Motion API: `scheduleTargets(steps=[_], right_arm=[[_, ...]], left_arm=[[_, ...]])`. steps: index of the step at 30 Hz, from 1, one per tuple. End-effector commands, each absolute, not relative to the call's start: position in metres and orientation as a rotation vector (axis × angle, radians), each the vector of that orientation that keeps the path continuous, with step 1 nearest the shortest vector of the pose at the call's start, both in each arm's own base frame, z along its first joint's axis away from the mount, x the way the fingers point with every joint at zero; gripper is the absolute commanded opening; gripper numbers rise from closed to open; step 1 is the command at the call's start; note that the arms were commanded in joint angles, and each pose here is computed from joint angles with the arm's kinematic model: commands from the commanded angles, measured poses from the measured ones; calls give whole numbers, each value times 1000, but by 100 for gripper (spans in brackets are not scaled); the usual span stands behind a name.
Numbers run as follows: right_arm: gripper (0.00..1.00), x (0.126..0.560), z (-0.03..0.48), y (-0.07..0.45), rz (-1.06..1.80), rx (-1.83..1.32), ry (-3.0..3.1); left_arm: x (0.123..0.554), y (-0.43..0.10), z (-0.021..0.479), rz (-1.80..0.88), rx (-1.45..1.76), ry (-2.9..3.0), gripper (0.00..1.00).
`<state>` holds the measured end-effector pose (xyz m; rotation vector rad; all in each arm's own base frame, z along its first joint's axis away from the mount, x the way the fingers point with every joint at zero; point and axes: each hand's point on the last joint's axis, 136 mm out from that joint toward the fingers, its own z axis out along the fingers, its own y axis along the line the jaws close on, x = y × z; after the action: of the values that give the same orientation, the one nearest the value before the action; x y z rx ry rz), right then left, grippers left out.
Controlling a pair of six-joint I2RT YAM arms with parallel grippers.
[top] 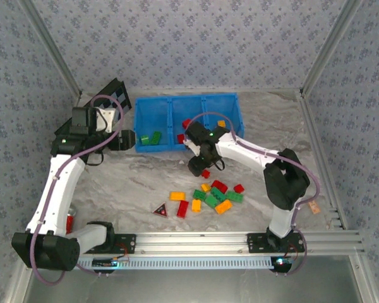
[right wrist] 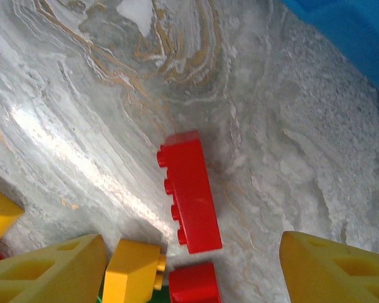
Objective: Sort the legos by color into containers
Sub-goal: Pick up the lego from the center of the table, then place the lego in the container.
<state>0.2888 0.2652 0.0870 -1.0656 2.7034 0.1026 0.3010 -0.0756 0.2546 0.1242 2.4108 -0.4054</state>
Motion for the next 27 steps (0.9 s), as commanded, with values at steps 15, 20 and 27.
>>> scheduleTargets(steps=[15,20,27], right_arm=[[35,285,20,273,91,-1217,2796],[24,297,42,280,122,-1220,2750],[22,368,126,313,175,-1044,2494]], left_arm=[[286,-74,255,-436,58,2462,92],[287,-78,238,-472,44,2537,90],[288,-77,231,-468,31,2556,89]])
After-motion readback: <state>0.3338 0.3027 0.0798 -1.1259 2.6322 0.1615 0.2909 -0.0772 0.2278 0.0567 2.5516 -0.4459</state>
